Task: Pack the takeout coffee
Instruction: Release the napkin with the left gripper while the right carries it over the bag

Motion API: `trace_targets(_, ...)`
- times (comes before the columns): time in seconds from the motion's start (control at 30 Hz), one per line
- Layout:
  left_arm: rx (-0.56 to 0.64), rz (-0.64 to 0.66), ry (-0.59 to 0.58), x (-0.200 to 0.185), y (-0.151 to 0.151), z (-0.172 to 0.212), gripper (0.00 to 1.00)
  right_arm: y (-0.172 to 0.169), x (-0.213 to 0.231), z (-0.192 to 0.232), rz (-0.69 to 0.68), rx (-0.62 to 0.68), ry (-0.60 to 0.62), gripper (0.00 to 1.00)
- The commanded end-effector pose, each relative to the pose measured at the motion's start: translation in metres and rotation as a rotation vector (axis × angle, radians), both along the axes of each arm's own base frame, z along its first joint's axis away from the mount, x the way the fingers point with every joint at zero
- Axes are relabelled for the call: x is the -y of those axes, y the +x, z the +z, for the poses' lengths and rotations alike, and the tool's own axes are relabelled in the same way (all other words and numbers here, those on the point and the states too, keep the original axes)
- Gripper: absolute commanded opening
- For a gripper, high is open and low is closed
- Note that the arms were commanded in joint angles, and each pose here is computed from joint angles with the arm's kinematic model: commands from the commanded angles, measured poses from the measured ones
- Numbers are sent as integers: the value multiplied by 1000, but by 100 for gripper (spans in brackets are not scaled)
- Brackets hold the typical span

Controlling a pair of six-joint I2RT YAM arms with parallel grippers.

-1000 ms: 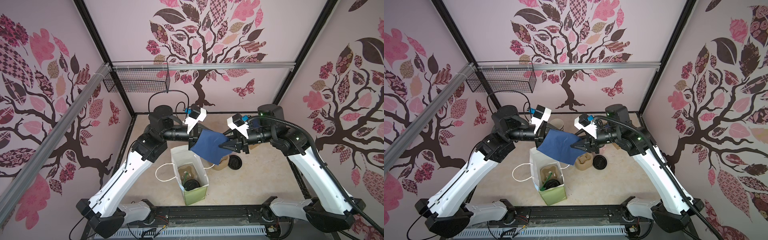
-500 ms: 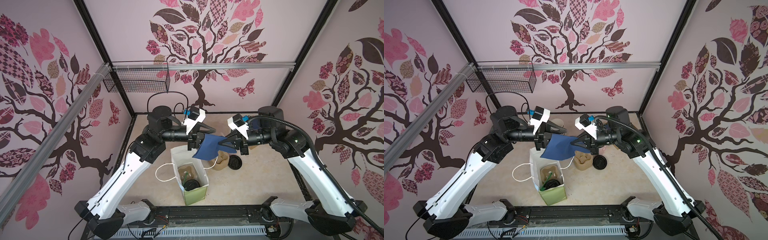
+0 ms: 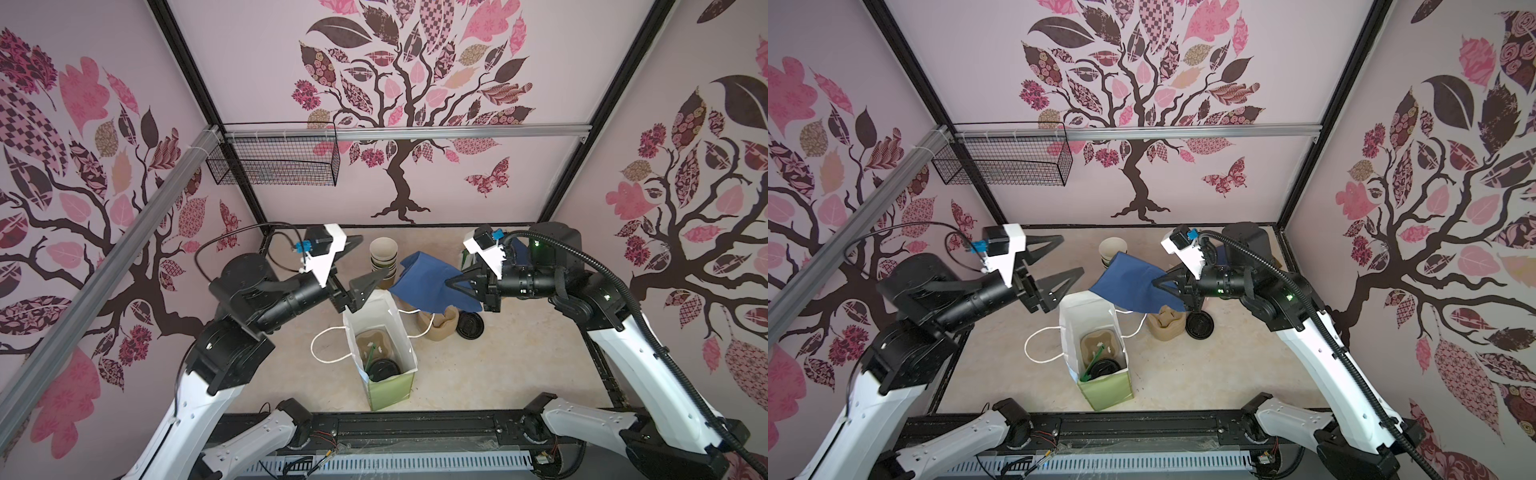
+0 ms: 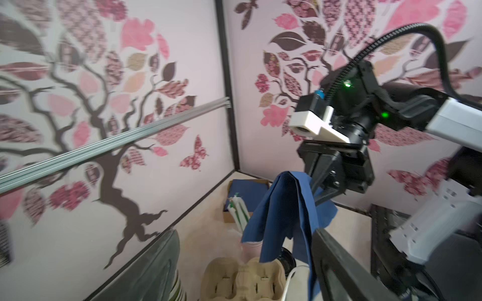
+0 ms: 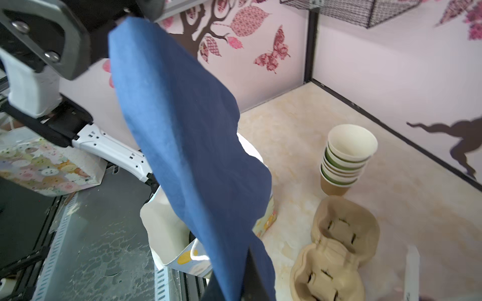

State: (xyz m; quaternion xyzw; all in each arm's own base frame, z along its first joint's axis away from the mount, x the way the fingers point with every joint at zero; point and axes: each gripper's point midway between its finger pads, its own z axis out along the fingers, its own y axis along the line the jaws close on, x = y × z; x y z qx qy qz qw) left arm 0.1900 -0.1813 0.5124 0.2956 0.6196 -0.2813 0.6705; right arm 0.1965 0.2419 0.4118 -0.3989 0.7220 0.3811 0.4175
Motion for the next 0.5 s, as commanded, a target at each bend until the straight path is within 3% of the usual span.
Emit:
trace_targets(0.0,-258,371,-81,-61,24,-38,83,7,16,6,-174,-95,-21,0)
trace_targets(0.13,-609,591,-187,-100,11,-94,82,-7,-18,9,-216,-94,-105,0)
trace_targets(0.23,-781,686,-189,-118,-8,-127,82,-8,-43,11,-288,-161,-129,0)
trace_targets(0.33,-873,752,-205,-134,-26,-143,82,-10,-60,21,-351,-240,-112,0)
trace_targets(0.47,-929,716,-242,-131,-38,-154,82,-20,-78,36,-378,-265,-87,0)
